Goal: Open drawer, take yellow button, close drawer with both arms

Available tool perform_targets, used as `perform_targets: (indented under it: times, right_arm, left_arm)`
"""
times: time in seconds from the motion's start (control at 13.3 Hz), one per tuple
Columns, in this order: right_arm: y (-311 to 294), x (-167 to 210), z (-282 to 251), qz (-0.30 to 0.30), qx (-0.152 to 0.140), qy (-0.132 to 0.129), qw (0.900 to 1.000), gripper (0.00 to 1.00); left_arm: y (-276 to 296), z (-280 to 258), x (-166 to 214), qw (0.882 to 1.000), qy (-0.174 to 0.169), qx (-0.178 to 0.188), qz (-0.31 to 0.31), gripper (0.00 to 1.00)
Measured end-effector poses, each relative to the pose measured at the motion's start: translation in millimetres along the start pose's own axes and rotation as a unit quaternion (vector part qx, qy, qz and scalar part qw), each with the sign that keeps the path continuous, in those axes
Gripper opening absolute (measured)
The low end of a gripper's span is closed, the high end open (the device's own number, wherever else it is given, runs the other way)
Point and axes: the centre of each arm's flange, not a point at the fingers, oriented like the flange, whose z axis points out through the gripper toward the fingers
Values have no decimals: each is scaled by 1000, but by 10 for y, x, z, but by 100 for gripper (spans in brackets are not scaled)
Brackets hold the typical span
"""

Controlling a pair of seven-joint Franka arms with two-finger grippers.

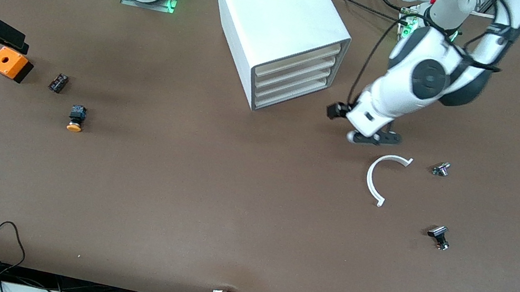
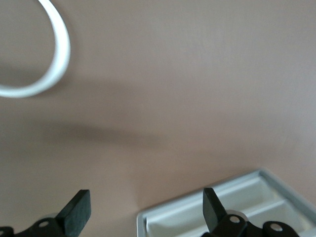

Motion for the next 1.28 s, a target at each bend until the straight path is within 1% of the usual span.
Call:
perform_targets:
  times: [0.08,0.15,0.23,0.3,0.45,0.6,0.68,0.75,0.83,0.98,1.28]
  right_arm:
    - [33,1,3,3,-12,-1,1000,100]
    - [49,1,2,4,-19,-1,1000,100]
    - [53,1,-12,4,-20,2,1000,100]
    - [57,7,-51,4,-20,12,1000,100]
    - [51,6,-156,5,-18,38,999,100]
    - [50,-33,-279,10,-16,62,998,100]
    - [53,-60,-312,11,-15,68,997,100]
    - [58,-88,-317,11,-14,73,997,100]
    - [63,-117,-303,11,-12,80,997,100]
    - [81,-207,-225,10,-8,96,995,100]
    - [94,-370,-189,10,0,103,995,100]
  left_arm:
    - [-71,-210,104,1000,20,-7,-5,100]
    - [-121,-390,159,999,40,-4,5,100]
    - [-187,-585,185,998,60,14,24,100]
    - [-276,-793,190,997,67,35,34,100]
    - [-525,-1329,203,996,62,59,37,100]
    - [-842,-1869,250,995,71,61,28,100]
    - [-1013,-2089,279,995,79,58,17,100]
    - [-1187,-2285,297,995,79,57,3,100]
    - [-1333,-2442,286,996,71,59,-8,100]
    - [-1450,-2574,259,996,60,62,-17,100]
    - [-1448,-2550,300,996,62,61,-7,100]
